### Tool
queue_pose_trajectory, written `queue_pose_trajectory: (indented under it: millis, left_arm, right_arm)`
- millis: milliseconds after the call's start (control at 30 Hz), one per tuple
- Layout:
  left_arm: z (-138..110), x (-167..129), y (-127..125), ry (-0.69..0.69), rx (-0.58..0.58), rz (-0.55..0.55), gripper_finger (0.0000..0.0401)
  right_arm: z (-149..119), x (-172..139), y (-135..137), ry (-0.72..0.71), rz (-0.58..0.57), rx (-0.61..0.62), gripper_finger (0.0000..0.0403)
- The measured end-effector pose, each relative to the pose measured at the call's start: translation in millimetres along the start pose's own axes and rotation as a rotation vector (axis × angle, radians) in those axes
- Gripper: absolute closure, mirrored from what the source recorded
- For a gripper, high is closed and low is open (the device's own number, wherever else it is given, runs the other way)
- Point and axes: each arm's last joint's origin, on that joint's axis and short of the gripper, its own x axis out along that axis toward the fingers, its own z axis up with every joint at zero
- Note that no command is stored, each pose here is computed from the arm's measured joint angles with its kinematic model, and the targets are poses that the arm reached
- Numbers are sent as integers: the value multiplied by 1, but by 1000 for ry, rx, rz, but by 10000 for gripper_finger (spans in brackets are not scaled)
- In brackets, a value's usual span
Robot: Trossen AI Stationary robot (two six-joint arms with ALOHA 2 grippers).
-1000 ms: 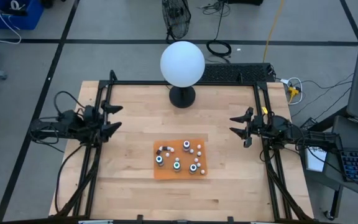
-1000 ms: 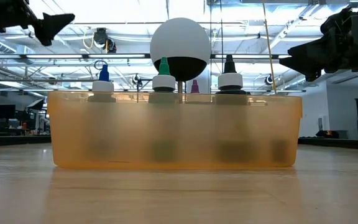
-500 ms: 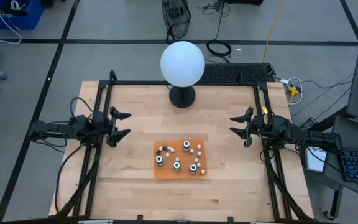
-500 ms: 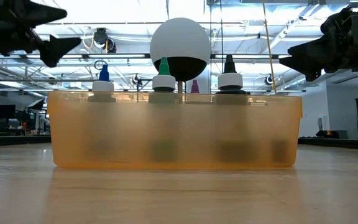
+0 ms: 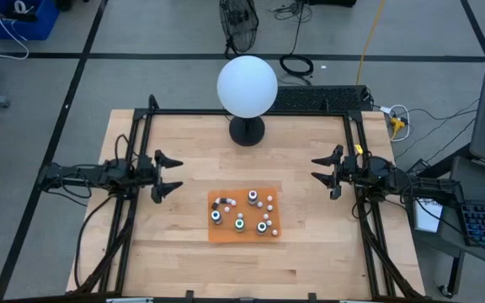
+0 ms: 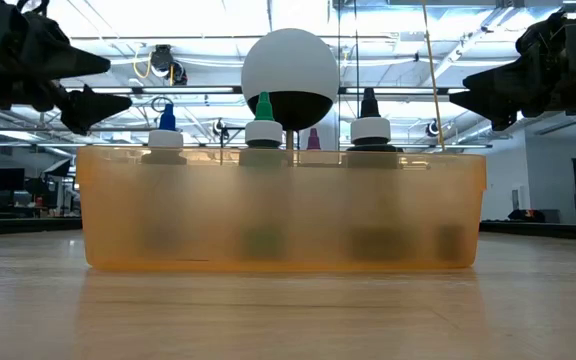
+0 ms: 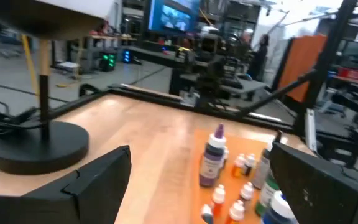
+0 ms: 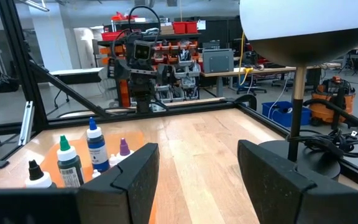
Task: Pick & Place food coloring
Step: Return to Home Position
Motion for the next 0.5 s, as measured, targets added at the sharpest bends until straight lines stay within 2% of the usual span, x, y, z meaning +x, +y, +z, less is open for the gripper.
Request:
queue_pose_trajectory:
  millis: [100, 267, 500]
  left_arm:
    - [-1, 1, 1, 10, 8, 12, 22]
    - [-2, 3, 7, 12, 59, 129, 22]
    - [-4, 5, 8, 37, 42, 142, 22]
  right_arm:
    - [0, 0, 0, 1, 0, 0, 195]
    - [0, 0, 0, 0, 0, 0, 195]
    - [0, 0, 0, 0, 0, 0, 195]
